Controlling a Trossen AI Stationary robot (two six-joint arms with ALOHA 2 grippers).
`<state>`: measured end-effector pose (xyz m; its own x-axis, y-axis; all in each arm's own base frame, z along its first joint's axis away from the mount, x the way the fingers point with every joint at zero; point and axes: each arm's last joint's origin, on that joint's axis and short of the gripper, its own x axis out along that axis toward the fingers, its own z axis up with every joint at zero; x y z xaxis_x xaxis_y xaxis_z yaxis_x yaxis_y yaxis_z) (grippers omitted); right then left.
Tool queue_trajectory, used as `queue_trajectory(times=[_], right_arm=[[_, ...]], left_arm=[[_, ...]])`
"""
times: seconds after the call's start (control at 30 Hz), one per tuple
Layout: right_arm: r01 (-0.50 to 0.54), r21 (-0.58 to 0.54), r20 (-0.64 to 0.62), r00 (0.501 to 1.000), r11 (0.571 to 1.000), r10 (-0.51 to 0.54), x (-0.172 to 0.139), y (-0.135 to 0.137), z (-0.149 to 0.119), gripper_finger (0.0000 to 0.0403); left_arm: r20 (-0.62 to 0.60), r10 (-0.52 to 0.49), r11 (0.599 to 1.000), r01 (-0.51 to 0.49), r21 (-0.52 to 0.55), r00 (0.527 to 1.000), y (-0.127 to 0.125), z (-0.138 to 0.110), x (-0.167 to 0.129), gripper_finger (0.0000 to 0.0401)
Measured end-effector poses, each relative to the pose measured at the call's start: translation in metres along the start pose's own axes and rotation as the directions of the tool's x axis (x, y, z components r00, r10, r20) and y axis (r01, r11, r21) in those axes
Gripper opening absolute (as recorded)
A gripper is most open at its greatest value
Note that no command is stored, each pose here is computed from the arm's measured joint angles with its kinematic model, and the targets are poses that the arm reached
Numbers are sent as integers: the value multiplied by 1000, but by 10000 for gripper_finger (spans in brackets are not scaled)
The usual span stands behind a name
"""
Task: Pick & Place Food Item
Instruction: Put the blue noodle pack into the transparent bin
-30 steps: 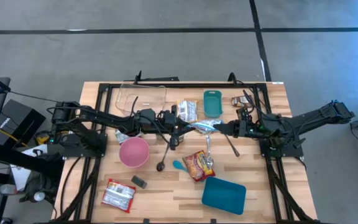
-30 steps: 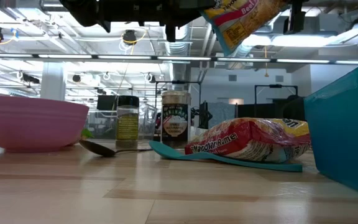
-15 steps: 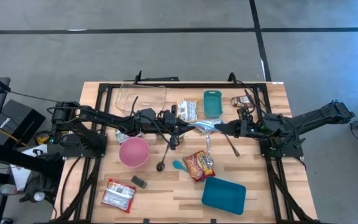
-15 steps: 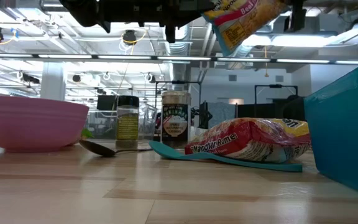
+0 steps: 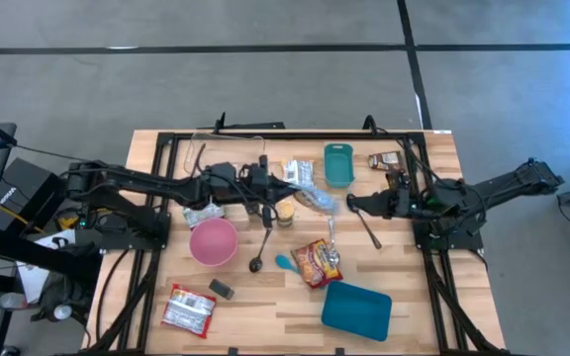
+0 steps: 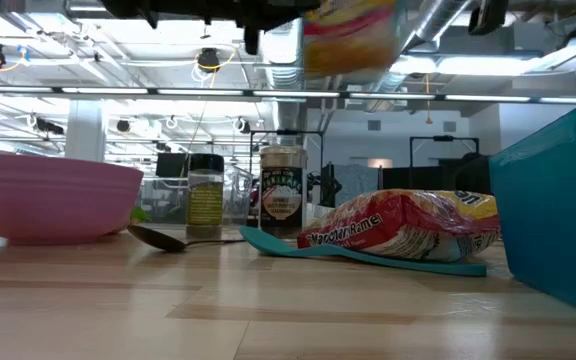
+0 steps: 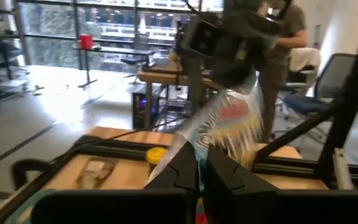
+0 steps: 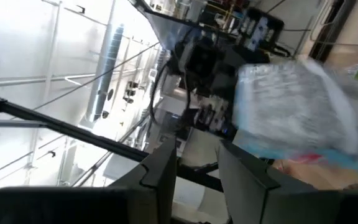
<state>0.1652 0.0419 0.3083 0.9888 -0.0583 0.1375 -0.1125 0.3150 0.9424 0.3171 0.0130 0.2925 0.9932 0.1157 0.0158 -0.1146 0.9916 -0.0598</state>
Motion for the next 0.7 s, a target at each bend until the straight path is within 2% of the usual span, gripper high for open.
queue_trajectory(times=[0.2, 0.37, 0.53, 0.7], right_arm=[[2, -10, -27, 1000, 1000, -2, -1, 0, -4, 113], [4, -32, -30, 1000, 999, -5, -1, 0, -5, 113], [3, -45, -29, 1000, 999, -5, -1, 0, -5, 113], [3, -70, -30, 1000, 998, -5, -1, 0, -5, 113]], left_arm=[[21, 37, 999, -37, -13, 999, 10, 22, -19, 0], [20, 113, 992, -111, -57, 993, 19, 37, -37, 0], [17, 208, 976, -206, -63, 978, 26, 52, -59, 0], [-1, 337, 940, -337, -57, 941, 34, 61, -80, 0]])
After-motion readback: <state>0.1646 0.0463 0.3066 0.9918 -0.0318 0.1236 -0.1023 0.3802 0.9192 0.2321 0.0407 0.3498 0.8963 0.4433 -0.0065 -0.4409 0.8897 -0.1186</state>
